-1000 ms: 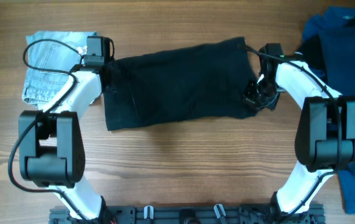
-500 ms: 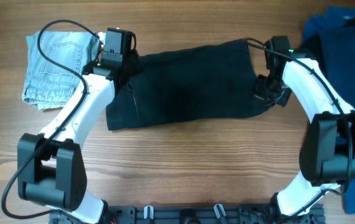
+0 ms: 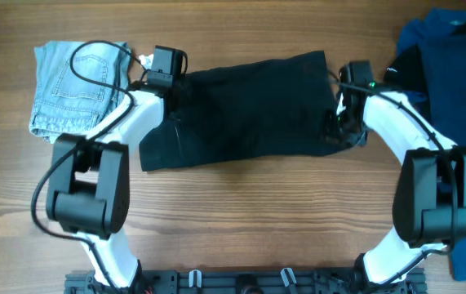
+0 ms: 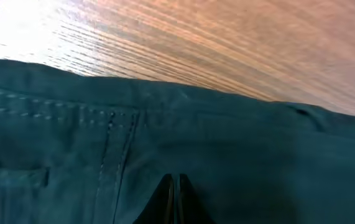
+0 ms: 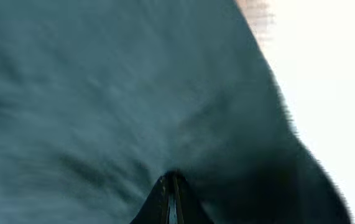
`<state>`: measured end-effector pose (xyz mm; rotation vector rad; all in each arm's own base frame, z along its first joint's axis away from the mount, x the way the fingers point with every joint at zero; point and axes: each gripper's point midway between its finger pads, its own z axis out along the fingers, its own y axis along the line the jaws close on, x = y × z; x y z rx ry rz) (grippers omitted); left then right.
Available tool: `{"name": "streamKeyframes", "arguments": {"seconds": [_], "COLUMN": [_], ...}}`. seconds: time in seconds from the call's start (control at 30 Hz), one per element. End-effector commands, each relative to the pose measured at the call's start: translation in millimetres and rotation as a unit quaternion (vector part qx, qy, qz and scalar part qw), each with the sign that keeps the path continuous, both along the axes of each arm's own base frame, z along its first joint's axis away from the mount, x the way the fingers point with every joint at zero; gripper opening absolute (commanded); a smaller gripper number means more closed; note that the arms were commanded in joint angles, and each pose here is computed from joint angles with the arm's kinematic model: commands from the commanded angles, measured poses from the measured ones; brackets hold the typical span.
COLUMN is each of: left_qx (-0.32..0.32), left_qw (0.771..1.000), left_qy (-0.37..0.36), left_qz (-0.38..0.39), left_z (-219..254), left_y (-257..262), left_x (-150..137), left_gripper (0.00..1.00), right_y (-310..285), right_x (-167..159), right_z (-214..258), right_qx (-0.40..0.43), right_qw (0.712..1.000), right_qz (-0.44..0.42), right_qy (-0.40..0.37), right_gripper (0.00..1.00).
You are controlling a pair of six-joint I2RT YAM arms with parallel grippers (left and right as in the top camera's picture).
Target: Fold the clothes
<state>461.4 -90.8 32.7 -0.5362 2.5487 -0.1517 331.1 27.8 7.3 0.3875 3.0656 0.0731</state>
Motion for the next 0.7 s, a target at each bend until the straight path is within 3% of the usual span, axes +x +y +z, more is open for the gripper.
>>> {"name": "streamKeyframes", "arguments": {"seconds": [0.0,0.17,0.5,0.6,0.67], "left_qx": [0.035,0.043,0.05,0.045,0.044], "left_qw": [0.999,0.996,0.997,0.995,0.989], "left_qy": [-0.024,-0.072,-0.047,-0.089,-0.139], "left_qz": [0.032,0.024,0.027,0.013,-0.006], "left_z": [-4.3,9.4,-28.2,-11.0,19.8], "left_y": [14.8,14.8,19.4,13.9,4.4], "left_x": [12.8,32.6,32.2,48.1,61.2], "left_gripper": [0.04,0.04,0.04,0.04,0.04], "right_y": [-9.0,-9.2,-22.3,-11.8,-4.5], "right_x": [-17.0,-19.1,-37.2,-13.4,26.1], "right_z": [-15.2,-15.2,-25.9,-2.2,53.5], "right_qx": [-0.023,-0.023,-0.059,-0.031,-0.013], "right_qw": [1.0,0.999,0.996,0.999,0.998], "right_qz": [-0.014,-0.015,-0.055,-0.037,-0.009], "right_qy": [0.016,0.02,0.04,0.009,-0.061], "right_gripper": [0.04,0.04,0.04,0.04,0.04]}}
